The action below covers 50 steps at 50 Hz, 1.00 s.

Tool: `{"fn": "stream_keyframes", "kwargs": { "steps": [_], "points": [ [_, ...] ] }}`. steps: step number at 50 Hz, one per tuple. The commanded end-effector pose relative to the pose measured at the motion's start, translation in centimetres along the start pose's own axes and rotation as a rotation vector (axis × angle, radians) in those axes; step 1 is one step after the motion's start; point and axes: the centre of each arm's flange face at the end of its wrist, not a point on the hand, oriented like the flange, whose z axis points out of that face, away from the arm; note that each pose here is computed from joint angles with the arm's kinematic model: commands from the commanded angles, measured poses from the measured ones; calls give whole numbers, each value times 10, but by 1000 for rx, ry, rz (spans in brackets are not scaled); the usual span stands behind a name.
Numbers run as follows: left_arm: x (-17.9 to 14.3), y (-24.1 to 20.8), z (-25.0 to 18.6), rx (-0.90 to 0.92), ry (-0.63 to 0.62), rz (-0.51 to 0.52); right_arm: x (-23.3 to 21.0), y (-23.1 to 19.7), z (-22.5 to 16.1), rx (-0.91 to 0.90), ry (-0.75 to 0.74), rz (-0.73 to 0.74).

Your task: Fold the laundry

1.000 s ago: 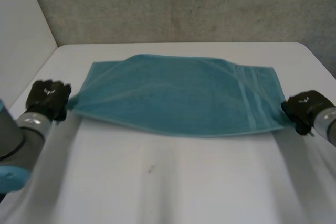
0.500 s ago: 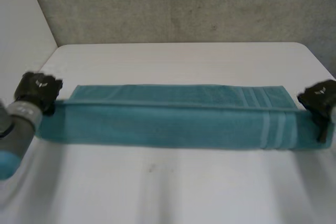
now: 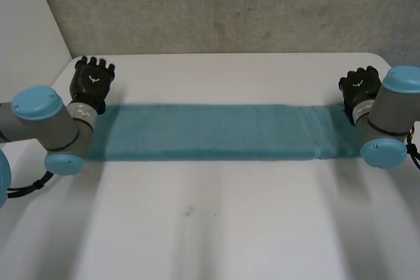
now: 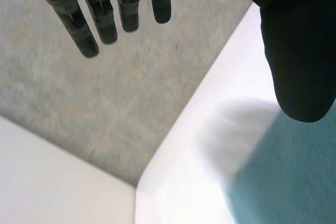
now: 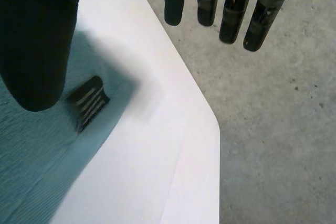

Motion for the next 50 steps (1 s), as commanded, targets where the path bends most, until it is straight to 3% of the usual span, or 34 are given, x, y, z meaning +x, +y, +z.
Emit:
{"fn": "stream_keyframes", "kwargs": {
  "steps": [1, 3, 13, 22, 29, 38, 50],
  "points": [
    [4, -28, -10, 127, 3, 11, 11, -8, -13, -18, 20, 102],
    [-2, -39, -16, 145, -9, 11, 46, -34, -36, 31, 58, 207],
    [-31, -85, -72, 155, -6, -52, 69, -53, -91, 97, -73, 322],
    [-25, -84, -117, 53, 82, -344, 70, -3, -109, -103, -284, 393],
    [-20, -80, -134, -56, 133, -514, 63, 29, -92, -120, -320, 417],
    [-24, -72, -133, -85, 88, -519, 58, 64, -71, -142, -298, 389],
    [-21, -71, -136, -67, 79, -516, 60, 72, -61, -131, -282, 348]
  ]
}}
